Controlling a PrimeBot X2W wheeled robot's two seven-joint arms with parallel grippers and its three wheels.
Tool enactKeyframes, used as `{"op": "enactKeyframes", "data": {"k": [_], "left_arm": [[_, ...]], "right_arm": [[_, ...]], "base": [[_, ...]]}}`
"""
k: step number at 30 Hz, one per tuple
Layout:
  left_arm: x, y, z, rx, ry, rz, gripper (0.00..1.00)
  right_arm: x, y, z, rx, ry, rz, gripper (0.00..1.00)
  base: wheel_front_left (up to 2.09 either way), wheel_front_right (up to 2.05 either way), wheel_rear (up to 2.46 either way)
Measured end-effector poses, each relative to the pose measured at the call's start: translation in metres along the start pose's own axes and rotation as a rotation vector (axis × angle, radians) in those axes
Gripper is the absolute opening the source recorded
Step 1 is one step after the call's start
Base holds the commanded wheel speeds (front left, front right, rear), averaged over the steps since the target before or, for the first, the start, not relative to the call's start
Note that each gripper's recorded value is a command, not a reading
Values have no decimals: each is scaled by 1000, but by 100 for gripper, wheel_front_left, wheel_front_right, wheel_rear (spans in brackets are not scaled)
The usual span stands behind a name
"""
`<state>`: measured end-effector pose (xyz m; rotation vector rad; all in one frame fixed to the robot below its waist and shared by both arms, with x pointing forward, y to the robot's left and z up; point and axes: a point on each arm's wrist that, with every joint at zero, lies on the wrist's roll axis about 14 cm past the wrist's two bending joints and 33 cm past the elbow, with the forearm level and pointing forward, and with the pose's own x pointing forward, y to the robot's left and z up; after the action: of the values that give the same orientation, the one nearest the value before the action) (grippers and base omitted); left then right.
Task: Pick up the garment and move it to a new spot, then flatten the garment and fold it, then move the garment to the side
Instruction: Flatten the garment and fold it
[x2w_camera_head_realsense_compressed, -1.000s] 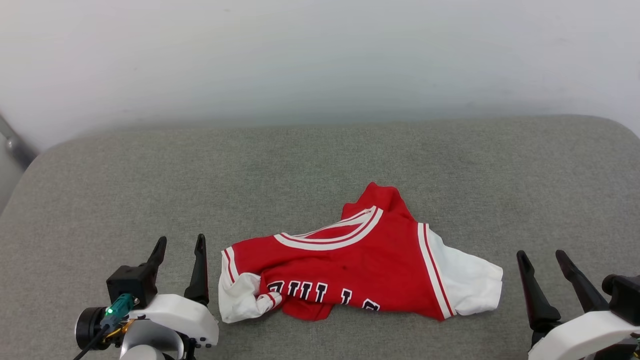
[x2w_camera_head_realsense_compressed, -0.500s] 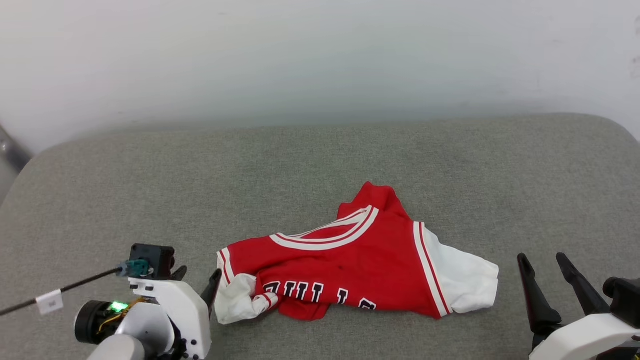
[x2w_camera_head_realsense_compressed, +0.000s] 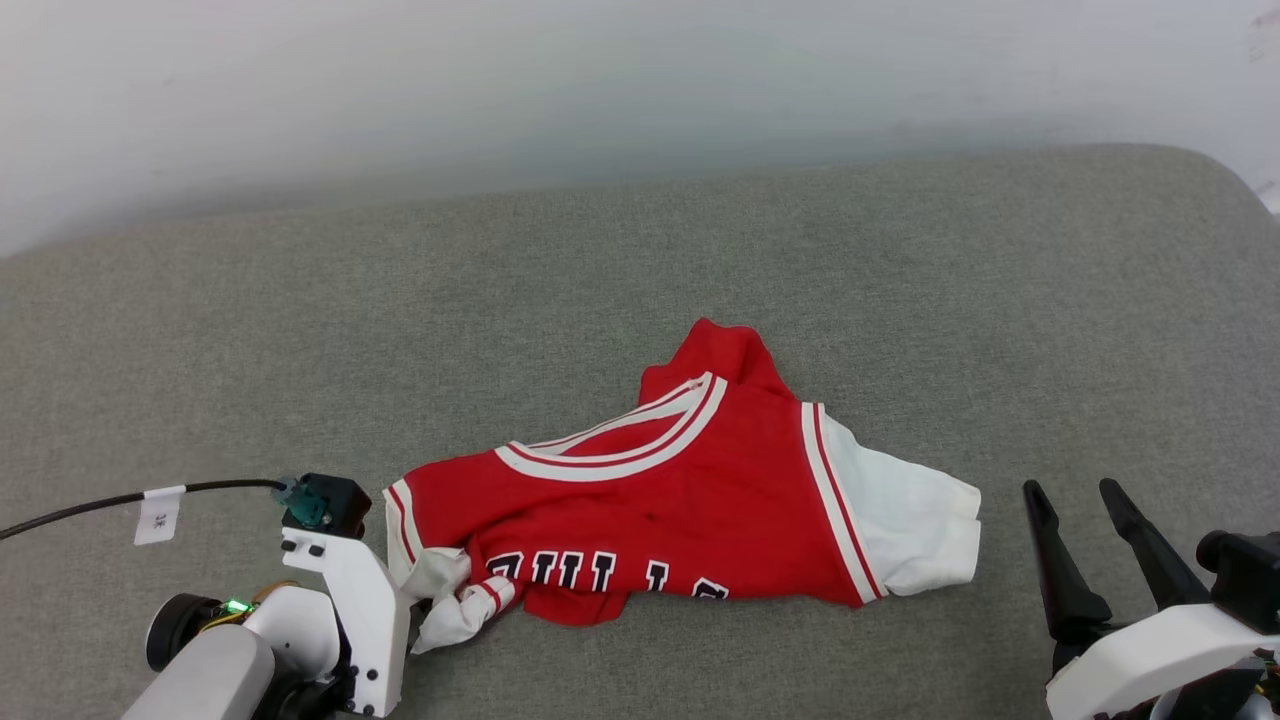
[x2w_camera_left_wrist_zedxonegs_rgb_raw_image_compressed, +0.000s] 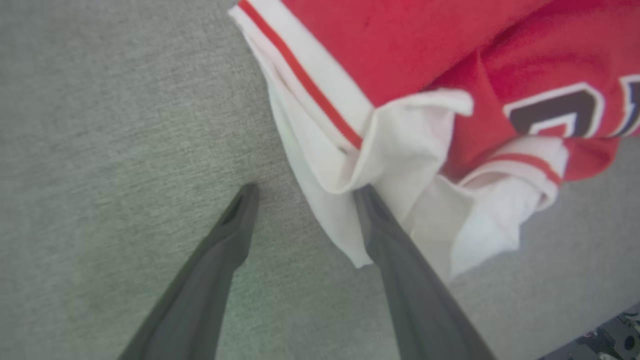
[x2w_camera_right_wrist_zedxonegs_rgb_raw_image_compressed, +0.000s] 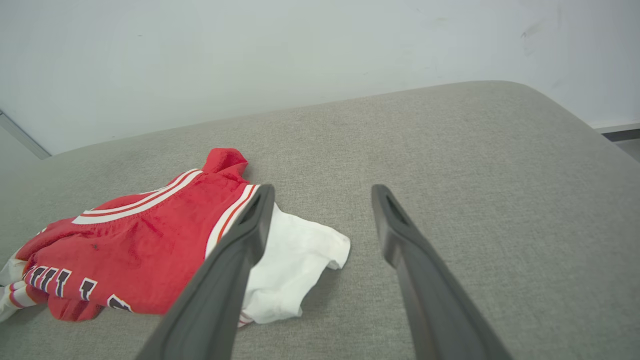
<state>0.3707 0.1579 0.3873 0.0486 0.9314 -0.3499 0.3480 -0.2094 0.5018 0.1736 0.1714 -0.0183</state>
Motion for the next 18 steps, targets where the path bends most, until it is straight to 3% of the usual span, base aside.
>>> {"op": "enactKeyframes", "data": {"k": [2,3,5,7,12,18], "left_arm": [[6,-1,-6,11,50,-13,100],[8,-3,-7,20,69,-21,91],[12,-7,-11,27,110,-40,39],[14,-9,-13,36,131,-49,0],[17,-23,-13,33,115,-77,0],[8,-25,8,43,-39,-40,0]], "right_arm": [[2,-2,-4,0,12,-6,100],[2,-3,-4,0,13,-11,100],[5,-4,-3,-4,9,-15,100],[5,-6,-3,-5,8,-19,100],[5,-9,-3,-8,7,-29,100],[2,-18,1,-6,13,-52,100]], "base": [[0,0,0],[0,0,0],[0,0,0],[0,0,0],[0,0,0],[0,0,0]]}}
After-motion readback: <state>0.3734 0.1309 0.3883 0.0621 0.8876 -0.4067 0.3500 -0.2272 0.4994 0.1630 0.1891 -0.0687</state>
